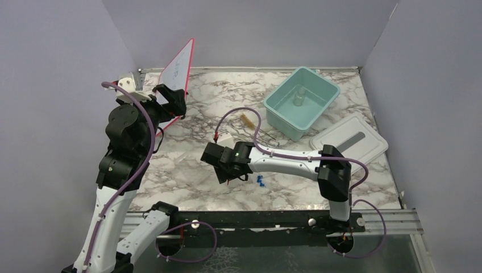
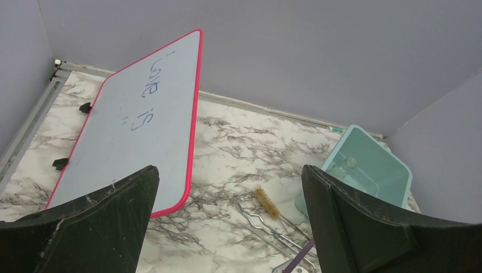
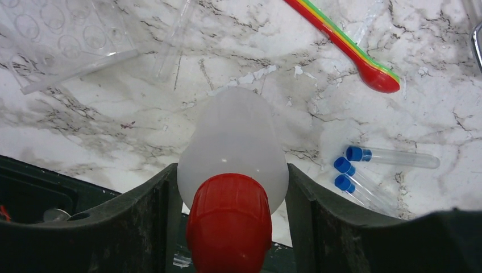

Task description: Organize the chemistry lab equipment

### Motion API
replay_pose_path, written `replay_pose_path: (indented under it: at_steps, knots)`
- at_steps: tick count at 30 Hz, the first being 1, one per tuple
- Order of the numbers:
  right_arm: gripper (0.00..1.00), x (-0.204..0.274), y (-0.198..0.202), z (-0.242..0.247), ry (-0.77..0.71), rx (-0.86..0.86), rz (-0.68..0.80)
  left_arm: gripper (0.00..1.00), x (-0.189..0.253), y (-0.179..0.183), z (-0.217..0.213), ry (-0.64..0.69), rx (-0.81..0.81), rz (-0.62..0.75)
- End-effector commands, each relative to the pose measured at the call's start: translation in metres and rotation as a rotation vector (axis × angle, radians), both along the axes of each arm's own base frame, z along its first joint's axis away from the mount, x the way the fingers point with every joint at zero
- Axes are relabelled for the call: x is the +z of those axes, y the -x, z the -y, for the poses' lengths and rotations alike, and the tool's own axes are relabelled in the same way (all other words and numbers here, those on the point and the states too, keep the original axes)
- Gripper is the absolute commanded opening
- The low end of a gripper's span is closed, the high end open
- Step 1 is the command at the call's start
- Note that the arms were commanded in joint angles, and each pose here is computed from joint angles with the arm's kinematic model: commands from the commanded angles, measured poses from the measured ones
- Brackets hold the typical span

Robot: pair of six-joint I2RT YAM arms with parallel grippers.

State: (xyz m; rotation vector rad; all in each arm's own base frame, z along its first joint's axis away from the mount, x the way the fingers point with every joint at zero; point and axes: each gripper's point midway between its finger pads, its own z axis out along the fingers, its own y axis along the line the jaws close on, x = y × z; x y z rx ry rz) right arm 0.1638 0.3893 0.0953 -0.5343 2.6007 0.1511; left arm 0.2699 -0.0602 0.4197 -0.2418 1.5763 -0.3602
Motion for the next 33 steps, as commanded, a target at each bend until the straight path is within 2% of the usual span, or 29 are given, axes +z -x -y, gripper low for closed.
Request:
replay_pose_path:
  at_steps: [1,6,12,15,20,24,28,33]
  knots:
    - [0.6,0.0,-0.009,-0.008,-0.009,0.006,0.054,0.99,-0.005,0.007,-0.001,0.011,-0.003,-0.014]
    - [0.5,0.021,-0.014,-0.012,-0.049,0.04,0.093,0.99,-0.001,0.01,0.008,-0.013,-0.06,-0.004]
    - [0.49,0.093,-0.035,-0.009,-0.17,0.086,0.172,0.99,0.006,0.01,0.021,-0.041,-0.14,0.009]
    - [0.49,0.134,-0.065,0.012,-0.25,0.05,0.219,0.99,0.008,0.01,0.028,-0.054,-0.178,0.013]
    - [0.49,0.208,-0.122,0.072,-0.343,-0.052,0.365,0.99,0.014,0.007,0.04,-0.079,-0.247,0.022]
    - [0.49,0.241,-0.166,0.131,-0.306,-0.162,0.487,0.99,0.022,0.003,0.059,-0.09,-0.345,0.046]
    - [0.5,0.245,-0.2,0.185,-0.245,-0.263,0.526,0.99,0.03,-0.006,0.076,-0.08,-0.419,0.068]
    - [0.5,0.225,-0.237,0.243,-0.208,-0.402,0.498,0.98,0.033,-0.022,0.088,-0.048,-0.454,0.069]
